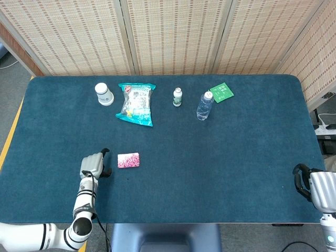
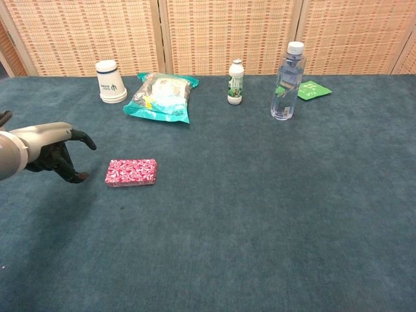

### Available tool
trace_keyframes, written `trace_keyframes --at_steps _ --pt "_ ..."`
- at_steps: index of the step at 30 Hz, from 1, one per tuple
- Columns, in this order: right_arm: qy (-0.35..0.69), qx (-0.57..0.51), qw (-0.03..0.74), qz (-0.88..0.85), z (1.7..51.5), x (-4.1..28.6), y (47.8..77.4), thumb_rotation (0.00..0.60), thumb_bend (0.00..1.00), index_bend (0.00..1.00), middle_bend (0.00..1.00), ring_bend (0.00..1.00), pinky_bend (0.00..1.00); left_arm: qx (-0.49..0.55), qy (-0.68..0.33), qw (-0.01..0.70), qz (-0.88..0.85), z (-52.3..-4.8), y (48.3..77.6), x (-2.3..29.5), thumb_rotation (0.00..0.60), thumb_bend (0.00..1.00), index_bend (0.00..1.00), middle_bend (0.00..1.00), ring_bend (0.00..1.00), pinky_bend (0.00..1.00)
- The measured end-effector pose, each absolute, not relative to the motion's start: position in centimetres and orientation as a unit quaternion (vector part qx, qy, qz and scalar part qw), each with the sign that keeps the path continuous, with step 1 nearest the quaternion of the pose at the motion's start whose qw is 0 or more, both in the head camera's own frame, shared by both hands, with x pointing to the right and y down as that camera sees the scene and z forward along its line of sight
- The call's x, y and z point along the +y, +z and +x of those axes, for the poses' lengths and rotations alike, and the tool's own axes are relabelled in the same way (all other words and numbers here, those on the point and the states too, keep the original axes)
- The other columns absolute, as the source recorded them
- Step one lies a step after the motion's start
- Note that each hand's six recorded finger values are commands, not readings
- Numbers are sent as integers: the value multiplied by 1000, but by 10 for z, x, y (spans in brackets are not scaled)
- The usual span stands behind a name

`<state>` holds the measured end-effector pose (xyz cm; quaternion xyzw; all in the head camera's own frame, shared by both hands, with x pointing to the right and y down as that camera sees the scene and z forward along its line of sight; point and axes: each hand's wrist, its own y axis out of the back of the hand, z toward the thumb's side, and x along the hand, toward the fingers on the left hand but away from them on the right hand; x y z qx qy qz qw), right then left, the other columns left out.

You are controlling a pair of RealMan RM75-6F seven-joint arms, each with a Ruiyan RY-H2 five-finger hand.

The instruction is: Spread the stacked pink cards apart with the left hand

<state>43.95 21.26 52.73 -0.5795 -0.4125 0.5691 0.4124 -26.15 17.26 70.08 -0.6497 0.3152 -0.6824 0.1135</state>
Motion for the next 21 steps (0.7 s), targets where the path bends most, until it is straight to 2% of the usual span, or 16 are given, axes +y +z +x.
trace_keyframes --at_steps 21 --pt "561 -418 403 -590 442 212 523 600 539 995 869 773 954 332 -682 134 -638 -213 718 189 600 406 142 1000 1000 1000"
